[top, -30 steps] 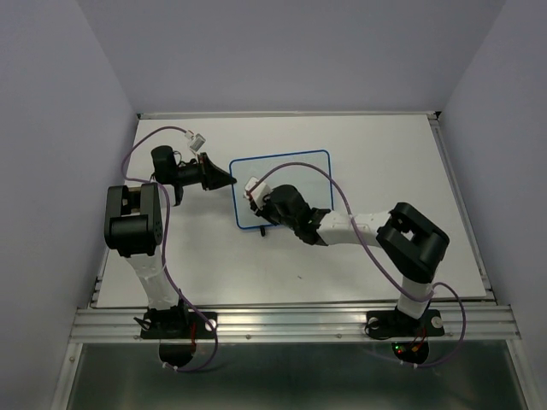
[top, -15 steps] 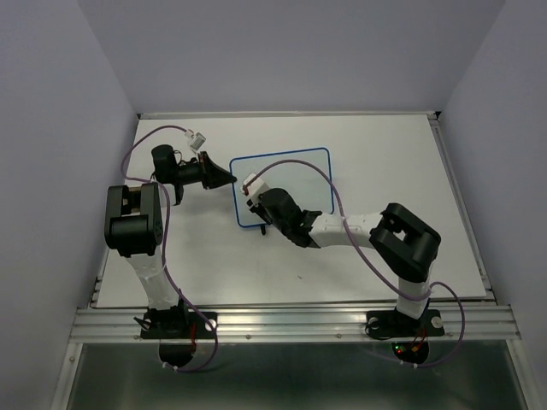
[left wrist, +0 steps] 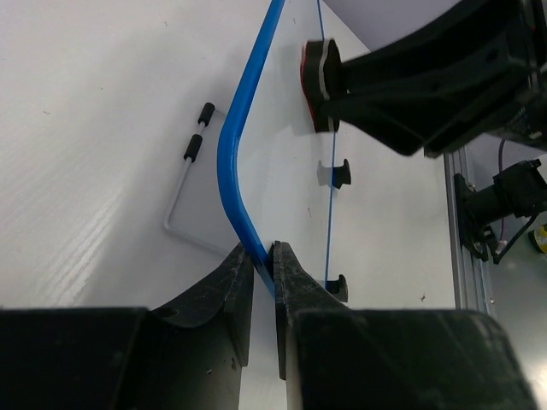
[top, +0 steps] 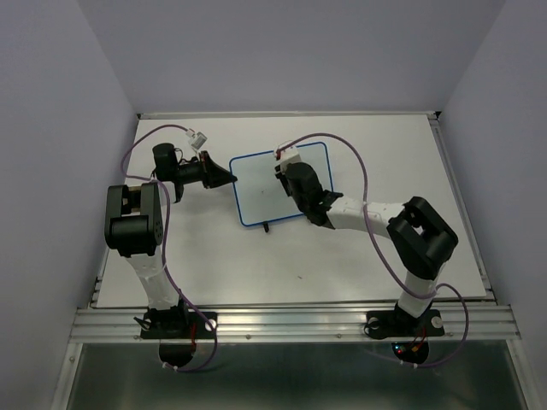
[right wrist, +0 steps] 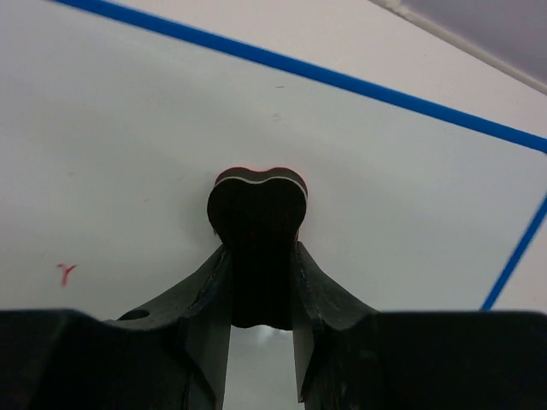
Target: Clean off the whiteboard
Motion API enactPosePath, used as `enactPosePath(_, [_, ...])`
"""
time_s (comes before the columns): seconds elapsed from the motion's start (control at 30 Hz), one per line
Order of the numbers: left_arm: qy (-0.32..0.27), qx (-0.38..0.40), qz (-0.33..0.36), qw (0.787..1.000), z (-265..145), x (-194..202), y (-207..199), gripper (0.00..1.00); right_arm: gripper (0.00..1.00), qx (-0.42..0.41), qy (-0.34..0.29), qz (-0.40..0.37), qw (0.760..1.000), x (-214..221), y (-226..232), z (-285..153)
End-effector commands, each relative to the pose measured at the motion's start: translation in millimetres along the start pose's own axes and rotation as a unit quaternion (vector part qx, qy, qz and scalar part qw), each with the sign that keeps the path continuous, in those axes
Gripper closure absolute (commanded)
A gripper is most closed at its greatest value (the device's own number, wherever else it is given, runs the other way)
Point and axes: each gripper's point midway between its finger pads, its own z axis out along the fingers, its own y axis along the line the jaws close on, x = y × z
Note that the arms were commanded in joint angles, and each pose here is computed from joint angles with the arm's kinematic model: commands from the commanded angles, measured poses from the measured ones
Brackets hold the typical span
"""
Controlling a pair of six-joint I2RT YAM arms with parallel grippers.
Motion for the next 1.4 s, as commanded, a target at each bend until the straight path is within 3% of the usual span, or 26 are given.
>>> enactPosePath(0.0, [0.004,0.019,0.065,0.998,2,-10,-4,1.00,0.99,0.129,0.002,0.038,0.991,-4,-93,9])
enactPosePath(0.23, [0.005,0.018,0.068,0.998,2,-10,-4,1.00,0.99,0.070,-0.011,0.044,0.996,-17,-80,10])
enactPosePath(0.5, [0.005,0.018,0.069,0.997,2,-11,-3,1.00,0.99,-0.035,0.002,-0.018,0.999,-12,4,9])
enactPosePath(1.0, [0.005,0.018,0.070,0.997,3,-12,-1,1.00,0.99,-0.195,0.041,-0.040,0.979,19,136,-22])
enactPosePath(1.17, [0.005,0.016,0.069,0.997,2,-12,-1,1.00,0.99,-0.194,0.041,-0.036,0.979,17,138,-19])
enactPosePath(1.37, [0.006,0.018,0.069,0.997,3,-12,-1,1.00,0.99,-0.104,0.033,-0.017,0.994,4,109,-11])
